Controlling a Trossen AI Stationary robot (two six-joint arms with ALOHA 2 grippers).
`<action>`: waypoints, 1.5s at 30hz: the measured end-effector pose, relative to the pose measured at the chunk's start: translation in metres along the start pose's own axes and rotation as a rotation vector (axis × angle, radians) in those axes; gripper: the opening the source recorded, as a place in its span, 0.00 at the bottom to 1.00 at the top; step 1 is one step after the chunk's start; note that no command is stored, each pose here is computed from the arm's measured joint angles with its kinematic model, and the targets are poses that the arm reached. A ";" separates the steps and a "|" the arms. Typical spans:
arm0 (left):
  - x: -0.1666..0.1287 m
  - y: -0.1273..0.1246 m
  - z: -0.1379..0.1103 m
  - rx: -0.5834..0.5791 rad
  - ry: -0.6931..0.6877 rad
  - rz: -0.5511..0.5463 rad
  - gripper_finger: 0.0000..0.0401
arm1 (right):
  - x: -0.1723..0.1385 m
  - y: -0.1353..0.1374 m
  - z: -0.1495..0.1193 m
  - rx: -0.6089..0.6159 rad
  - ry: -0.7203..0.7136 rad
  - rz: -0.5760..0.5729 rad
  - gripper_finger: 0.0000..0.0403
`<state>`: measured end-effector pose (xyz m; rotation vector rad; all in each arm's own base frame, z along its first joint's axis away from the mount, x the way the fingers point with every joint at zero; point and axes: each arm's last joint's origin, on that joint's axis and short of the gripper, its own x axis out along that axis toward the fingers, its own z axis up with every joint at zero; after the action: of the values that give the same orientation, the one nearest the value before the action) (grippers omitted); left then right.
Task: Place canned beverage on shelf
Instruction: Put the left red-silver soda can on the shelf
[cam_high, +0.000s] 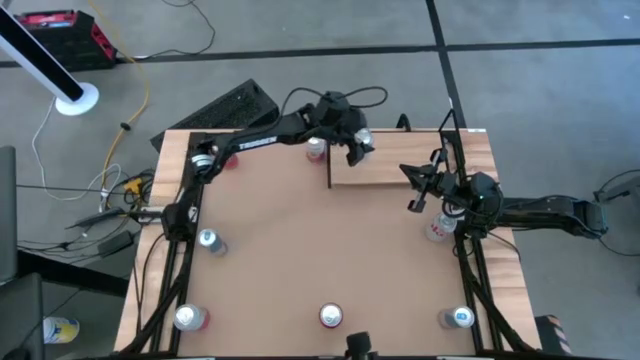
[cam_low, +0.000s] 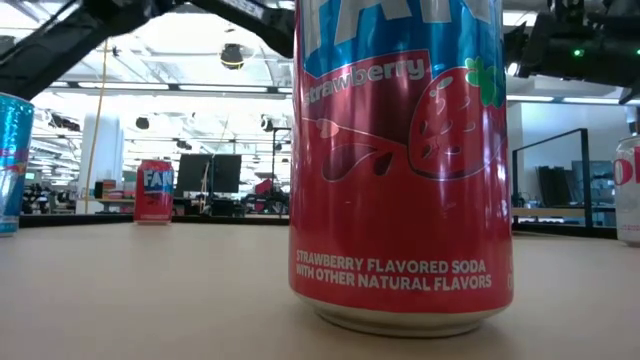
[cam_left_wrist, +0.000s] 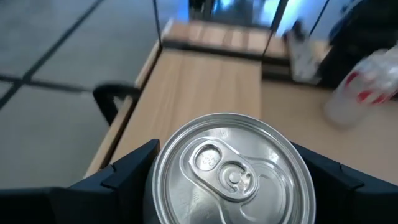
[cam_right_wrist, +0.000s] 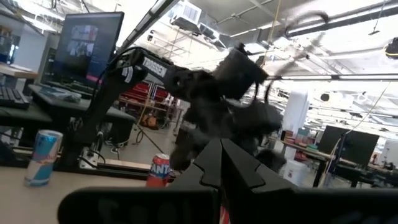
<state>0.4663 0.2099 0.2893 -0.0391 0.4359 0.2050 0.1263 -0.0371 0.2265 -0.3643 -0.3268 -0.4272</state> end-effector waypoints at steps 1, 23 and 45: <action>0.005 0.000 -0.004 0.004 0.018 0.003 0.69 | 0.000 0.000 0.000 0.000 0.002 0.001 0.07; 0.025 -0.001 -0.026 -0.002 0.102 0.033 0.88 | 0.000 0.000 0.000 0.000 -0.004 0.001 0.07; 0.010 -0.016 0.008 0.052 0.093 0.018 0.91 | 0.000 0.000 0.000 -0.006 -0.003 0.002 0.07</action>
<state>0.4815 0.1969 0.2925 0.0062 0.5346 0.2104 0.1262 -0.0370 0.2267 -0.3716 -0.3281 -0.4258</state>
